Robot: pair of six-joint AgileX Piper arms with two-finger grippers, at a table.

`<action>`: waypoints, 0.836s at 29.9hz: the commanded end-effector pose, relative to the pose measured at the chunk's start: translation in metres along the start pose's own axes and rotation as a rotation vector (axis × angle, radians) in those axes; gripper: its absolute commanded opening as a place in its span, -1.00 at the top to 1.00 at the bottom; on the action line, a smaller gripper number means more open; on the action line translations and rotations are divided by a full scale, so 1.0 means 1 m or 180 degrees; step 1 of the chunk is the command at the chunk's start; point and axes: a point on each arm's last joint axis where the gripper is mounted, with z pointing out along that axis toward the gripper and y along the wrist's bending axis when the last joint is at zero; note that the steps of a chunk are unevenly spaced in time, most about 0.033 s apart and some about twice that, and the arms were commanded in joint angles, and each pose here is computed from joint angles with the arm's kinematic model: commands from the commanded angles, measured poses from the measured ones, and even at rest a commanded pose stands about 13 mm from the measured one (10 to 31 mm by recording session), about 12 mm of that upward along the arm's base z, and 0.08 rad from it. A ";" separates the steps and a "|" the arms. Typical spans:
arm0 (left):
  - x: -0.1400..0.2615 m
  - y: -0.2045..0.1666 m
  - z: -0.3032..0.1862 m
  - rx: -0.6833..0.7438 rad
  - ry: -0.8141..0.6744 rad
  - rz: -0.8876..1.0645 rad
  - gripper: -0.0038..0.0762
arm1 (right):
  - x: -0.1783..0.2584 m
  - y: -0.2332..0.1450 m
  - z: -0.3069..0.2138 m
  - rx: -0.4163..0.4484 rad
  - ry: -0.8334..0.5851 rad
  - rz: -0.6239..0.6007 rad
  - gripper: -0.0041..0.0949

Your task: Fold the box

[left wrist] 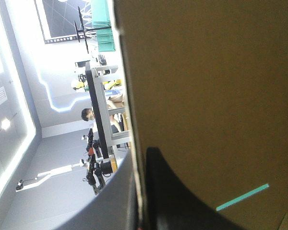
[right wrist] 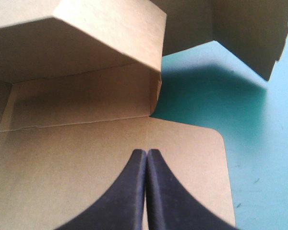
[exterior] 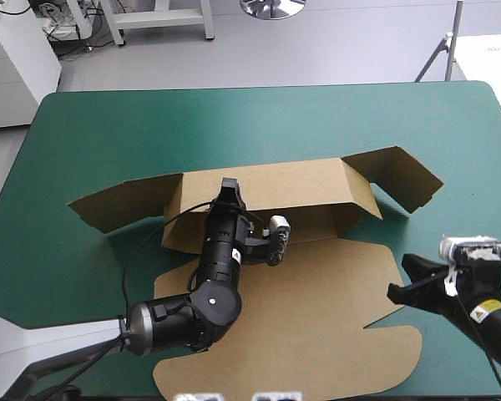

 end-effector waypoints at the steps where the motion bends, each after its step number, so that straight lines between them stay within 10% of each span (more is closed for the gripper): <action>1: 0.007 0.020 -0.008 -0.0266 0.0009 -0.0088 0.93 | -0.046 0.007 0.007 -0.0020 -0.0145 -0.0179 0.94; 14: 0.006 0.020 -0.008 -0.0260 -0.0022 -0.0092 0.93 | -0.221 0.020 0.087 0.0071 -0.0161 -0.0814 0.94; 25: 0.006 0.020 -0.008 -0.0260 -0.0022 -0.0092 0.93 | -0.228 -0.004 0.192 0.0116 0.0792 -0.0894 0.94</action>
